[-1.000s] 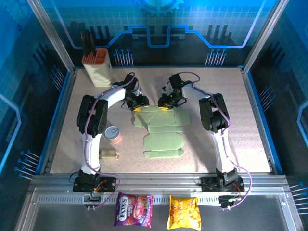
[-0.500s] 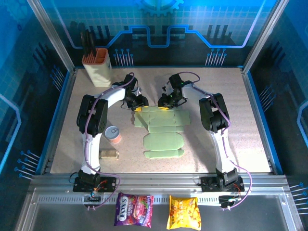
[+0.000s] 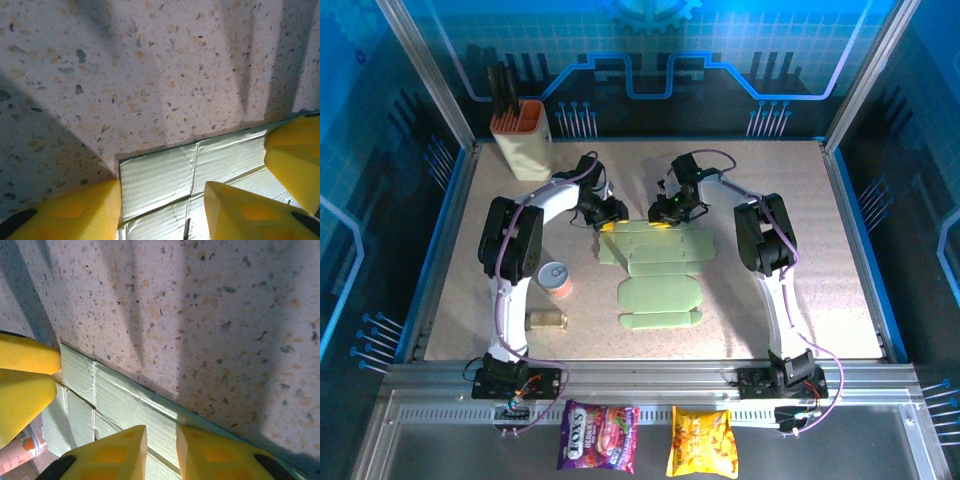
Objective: Fold the paper box
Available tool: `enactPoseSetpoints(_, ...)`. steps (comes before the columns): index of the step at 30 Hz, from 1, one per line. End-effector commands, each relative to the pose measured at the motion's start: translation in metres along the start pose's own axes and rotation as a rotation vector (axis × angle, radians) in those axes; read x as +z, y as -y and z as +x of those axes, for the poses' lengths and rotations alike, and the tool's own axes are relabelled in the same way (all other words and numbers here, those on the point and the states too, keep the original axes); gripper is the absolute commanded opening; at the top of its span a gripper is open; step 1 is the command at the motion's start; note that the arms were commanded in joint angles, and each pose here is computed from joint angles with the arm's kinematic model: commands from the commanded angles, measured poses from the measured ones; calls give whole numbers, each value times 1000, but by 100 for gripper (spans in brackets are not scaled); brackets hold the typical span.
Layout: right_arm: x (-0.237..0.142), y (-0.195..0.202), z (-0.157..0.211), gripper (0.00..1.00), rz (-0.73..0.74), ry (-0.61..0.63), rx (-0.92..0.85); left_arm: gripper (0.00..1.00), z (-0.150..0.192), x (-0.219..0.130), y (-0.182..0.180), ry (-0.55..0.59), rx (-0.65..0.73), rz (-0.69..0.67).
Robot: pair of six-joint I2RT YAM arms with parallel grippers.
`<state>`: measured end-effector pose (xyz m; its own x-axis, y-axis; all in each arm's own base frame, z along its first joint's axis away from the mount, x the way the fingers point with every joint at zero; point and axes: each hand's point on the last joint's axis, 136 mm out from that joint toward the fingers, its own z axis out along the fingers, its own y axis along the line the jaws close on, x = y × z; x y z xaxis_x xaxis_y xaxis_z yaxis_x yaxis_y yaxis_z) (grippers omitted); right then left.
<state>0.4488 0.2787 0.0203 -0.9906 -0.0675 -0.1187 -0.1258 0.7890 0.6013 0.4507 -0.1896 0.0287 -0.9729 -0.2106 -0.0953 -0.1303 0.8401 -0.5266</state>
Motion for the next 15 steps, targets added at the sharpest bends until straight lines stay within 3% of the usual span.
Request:
enactPoseSetpoints(1,15,35,21,26,86,-64,57,50,1,-23,25,20,0,94)
enactPoseSetpoints(15,14,35,22,26,83,-62,58,51,0,-39,58,26,-55,281)
